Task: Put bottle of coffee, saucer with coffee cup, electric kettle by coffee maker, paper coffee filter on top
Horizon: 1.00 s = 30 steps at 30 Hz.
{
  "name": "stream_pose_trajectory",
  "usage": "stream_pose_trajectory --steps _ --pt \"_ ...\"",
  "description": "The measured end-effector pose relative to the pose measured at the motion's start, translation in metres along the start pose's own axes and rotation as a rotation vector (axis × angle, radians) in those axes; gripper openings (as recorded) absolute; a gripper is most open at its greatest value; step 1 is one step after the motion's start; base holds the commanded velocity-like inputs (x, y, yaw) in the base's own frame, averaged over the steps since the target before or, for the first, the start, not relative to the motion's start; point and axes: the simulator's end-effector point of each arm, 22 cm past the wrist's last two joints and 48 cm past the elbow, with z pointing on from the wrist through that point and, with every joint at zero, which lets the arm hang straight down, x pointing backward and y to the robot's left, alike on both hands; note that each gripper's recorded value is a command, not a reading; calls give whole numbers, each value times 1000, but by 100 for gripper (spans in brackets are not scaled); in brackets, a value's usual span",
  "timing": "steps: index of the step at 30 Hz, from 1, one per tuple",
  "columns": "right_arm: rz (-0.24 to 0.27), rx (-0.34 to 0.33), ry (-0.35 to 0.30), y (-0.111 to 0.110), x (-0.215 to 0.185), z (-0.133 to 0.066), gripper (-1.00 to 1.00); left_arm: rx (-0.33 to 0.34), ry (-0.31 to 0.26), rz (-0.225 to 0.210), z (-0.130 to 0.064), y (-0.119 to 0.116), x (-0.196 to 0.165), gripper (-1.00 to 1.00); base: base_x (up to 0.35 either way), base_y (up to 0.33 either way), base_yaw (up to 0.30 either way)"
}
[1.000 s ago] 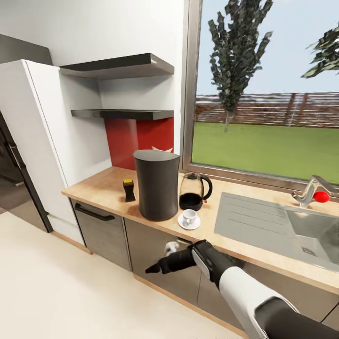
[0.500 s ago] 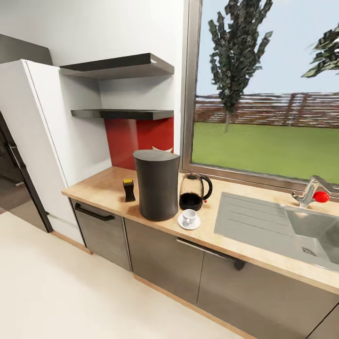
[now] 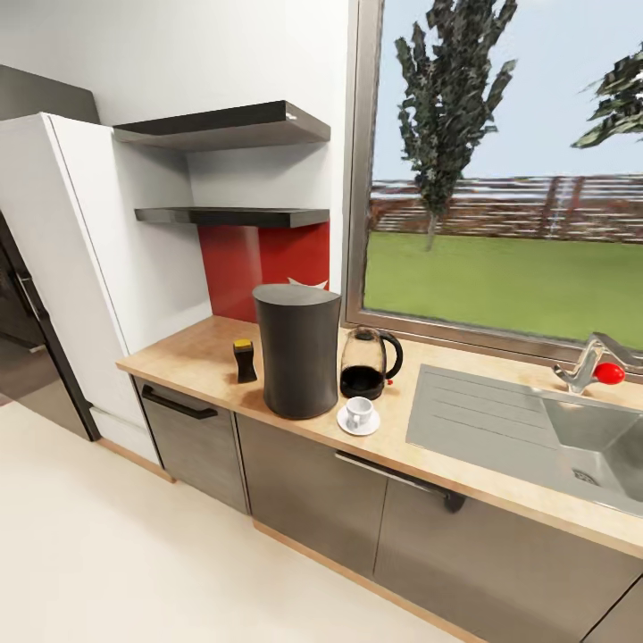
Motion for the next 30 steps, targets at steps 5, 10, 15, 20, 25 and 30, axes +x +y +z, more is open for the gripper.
stream_pose_trajectory --steps 5,10,15,20,25,30 --pt "0 -1 25 2 10 2 100 0 0 -1 0 0 0 100 0 0 0" --pt "-1 0 27 2 11 2 100 1 2 -3 0 -1 1 100 0 0 0" --pt "0 3 25 1 11 2 100 1 2 -4 0 -1 1 100 0 0 0" --pt "1 -1 14 4 8 2 100 0 2 -4 0 -1 1 100 0 0 0" --pt "-2 -5 -125 6 -24 0 100 -1 2 -6 0 0 1 100 0 0 0" --pt "-22 -2 -535 6 -109 -29 100 -2 3 -9 0 0 2 100 0 0 0"
